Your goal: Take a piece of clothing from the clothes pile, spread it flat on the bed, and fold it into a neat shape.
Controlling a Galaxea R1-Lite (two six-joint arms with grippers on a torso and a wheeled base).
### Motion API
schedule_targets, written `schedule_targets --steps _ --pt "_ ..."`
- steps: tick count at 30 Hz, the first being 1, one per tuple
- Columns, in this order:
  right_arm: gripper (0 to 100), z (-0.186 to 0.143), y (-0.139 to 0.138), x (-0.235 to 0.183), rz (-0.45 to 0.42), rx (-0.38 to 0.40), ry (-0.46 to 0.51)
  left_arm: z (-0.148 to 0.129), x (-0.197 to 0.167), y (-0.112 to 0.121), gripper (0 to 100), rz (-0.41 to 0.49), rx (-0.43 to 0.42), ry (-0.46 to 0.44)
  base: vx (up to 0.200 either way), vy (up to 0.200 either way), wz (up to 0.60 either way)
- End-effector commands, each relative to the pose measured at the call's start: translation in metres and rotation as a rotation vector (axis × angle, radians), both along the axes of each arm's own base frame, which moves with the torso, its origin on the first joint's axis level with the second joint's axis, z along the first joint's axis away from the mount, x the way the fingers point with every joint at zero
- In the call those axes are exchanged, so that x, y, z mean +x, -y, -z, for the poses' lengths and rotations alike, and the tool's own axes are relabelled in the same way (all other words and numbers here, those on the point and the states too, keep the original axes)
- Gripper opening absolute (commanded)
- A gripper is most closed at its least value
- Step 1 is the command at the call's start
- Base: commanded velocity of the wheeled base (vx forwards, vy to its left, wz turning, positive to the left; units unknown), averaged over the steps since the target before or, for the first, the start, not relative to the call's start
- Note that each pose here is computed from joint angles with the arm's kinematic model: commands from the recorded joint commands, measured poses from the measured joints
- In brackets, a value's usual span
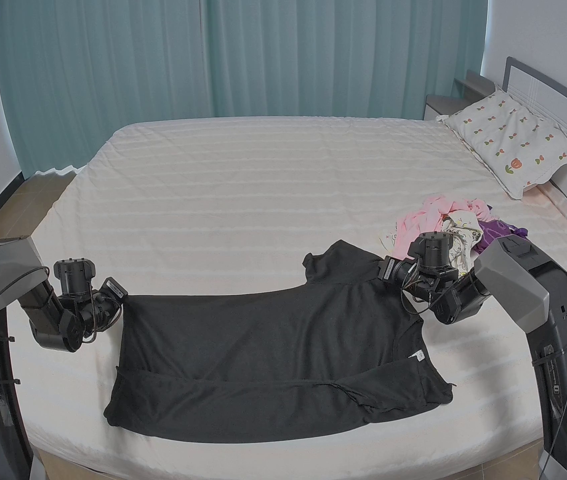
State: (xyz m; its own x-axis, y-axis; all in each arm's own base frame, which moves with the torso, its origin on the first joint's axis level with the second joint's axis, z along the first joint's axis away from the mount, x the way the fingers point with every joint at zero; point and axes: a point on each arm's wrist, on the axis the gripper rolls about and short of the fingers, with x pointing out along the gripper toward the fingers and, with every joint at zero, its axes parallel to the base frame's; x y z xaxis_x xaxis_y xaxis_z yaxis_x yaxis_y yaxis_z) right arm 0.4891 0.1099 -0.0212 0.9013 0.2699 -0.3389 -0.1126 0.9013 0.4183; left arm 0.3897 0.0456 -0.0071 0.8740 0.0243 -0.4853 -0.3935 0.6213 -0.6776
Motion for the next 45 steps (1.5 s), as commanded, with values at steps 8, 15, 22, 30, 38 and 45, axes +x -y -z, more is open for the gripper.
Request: schedule_targets --steps 8,15,22,30,38,45 --pt "0 -0.018 0.015 -0.009 0.041 0.033 0.052 -0.028 -0.003 -0.002 0 0.01 0.039 0.061 0.0 0.0 0.0" --pt "0 -0.018 0.022 -0.02 0.043 0.045 0.065 -0.023 -0.006 -0.002 0 0.033 0.085 0.039 0.0 0.0 0.0" --pt "0 -0.015 0.025 -0.037 0.027 0.046 0.009 -0.021 -0.01 -0.004 0 0.028 0.086 0.025 0.0 0.0 0.0" --pt "0 -0.03 0.031 -0.058 -0.008 0.064 0.006 -0.015 -0.023 -0.002 0 0.062 0.132 -0.019 0.0 0.0 0.0" --pt "0 -0.028 0.032 -0.072 -0.009 0.069 0.029 -0.022 -0.029 -0.002 0 0.061 0.137 -0.007 0.0 0.0 0.0" --pt "0 -0.029 0.031 -0.056 0.003 0.072 0.066 -0.025 -0.018 -0.004 0 0.056 0.141 0.024 0.0 0.0 0.0"
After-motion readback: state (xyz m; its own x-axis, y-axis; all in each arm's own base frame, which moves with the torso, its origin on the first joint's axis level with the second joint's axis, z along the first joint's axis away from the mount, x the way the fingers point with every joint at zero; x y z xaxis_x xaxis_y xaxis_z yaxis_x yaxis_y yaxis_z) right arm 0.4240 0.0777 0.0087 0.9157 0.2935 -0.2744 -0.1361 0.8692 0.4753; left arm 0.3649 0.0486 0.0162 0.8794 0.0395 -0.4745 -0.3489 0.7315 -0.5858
